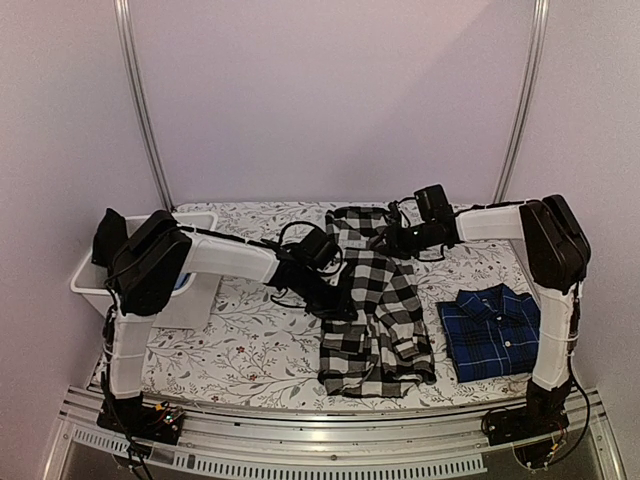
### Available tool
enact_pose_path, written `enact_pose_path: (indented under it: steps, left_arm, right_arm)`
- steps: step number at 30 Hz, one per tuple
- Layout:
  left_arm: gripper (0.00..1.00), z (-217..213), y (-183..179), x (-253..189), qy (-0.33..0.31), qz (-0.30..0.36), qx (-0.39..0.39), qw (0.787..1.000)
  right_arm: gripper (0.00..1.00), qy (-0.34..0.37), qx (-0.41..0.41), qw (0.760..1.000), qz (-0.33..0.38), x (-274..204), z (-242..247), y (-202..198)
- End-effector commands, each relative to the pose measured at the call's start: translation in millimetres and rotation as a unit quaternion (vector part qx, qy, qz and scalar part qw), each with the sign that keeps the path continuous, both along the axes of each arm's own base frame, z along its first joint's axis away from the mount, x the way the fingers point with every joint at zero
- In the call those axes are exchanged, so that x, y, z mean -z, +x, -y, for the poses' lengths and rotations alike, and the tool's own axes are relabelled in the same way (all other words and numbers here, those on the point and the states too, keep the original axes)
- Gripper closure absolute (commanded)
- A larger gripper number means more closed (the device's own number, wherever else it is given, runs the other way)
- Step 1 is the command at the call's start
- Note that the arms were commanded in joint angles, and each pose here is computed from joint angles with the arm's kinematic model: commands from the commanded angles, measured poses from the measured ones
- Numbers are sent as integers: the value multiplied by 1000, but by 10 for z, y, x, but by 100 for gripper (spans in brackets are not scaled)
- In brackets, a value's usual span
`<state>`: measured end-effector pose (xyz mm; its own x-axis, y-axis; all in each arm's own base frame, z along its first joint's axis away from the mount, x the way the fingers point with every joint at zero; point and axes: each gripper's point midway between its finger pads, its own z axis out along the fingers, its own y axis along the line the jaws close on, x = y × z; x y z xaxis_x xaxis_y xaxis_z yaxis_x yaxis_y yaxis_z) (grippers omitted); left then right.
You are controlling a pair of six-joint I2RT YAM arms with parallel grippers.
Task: Fold and stack the long sleeve shirts
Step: Move the rectangle-folded shirt to the center of the board.
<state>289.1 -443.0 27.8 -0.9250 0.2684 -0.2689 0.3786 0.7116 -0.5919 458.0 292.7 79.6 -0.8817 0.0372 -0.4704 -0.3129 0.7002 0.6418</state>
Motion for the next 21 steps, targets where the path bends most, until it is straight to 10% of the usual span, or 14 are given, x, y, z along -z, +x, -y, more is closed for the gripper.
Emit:
enact_pose_path:
  steps: [1, 21]
  left_arm:
    - [78, -137, -6, 249, 9, -33, -11, 999]
    - [78, -435, -56, 352, 30, -46, -23, 998]
  right_arm:
    - [65, -23, 14, 999, 34, -258, 191, -135]
    - [66, -123, 68, 990, -4, 299, 820, -749]
